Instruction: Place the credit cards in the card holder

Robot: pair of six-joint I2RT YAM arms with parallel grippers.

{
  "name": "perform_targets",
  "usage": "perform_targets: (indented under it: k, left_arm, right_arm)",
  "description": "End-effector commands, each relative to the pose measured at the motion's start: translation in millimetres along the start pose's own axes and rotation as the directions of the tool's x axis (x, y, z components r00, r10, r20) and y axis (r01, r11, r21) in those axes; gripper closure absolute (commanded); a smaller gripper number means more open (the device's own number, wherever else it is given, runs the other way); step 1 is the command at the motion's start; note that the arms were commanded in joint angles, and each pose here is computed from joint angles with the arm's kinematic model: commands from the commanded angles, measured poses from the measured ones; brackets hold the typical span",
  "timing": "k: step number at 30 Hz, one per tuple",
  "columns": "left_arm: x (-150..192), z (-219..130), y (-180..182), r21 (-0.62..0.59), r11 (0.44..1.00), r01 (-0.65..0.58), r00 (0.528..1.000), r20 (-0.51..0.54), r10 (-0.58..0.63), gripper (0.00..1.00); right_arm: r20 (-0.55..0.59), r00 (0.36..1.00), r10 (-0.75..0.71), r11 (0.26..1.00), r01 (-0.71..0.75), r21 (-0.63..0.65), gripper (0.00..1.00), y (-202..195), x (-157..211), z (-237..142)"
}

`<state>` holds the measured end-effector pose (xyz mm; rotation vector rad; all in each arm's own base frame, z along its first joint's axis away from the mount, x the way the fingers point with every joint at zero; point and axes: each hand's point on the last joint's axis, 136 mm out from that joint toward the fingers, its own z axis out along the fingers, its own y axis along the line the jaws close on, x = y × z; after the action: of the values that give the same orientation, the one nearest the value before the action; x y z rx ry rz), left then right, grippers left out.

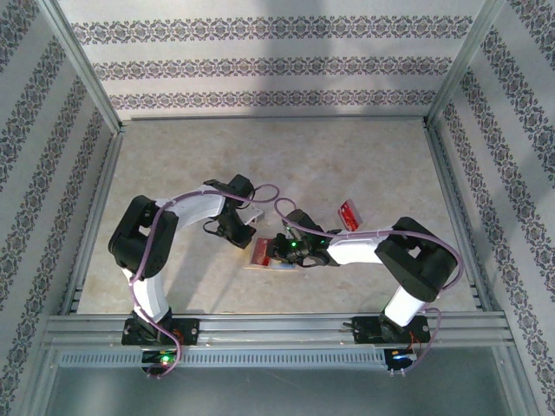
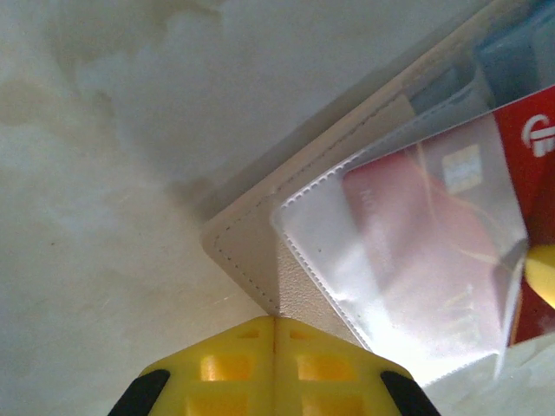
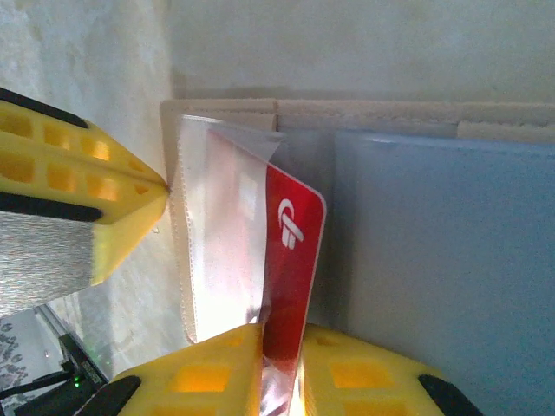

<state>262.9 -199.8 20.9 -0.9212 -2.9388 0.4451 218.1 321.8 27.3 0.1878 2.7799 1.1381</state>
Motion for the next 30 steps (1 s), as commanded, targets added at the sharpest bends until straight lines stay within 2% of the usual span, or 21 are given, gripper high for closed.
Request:
perform_targets:
  k: [1,6,13,30]
  left_arm:
    - [3.6,7.5,6.2,-0.011,1.0,0.008,1.0,-0.021,-0.008,1.0]
    - [3.0,11.2,3.8,0.011,1.0,0.02,0.999,-0.032,-0.02,1.0]
    - [2.2,14.0,4.1,0.011,1.0,0.02,0.999,-0.038,-0.02,1.0]
    - [0.4,12.6,5.4,0.003,1.0,0.018,0.999,-0.037,-0.018,1.0]
  right_arm:
    - [0.024,0.999,-0.031,0.999,0.03,0.019,0.81,3.7,-3.7,-7.2]
    - [0.012,0.999,-0.033,0.999,0.033,0.033,0.81,2.4,-4.9,-3.9]
    - [-0.014,0.998,-0.054,0.997,0.055,0.046,0.89,4.8,-6.3,2.1]
    - [-0.046,0.996,-0.073,0.996,0.075,0.053,0.89,5.9,-4.3,9.7]
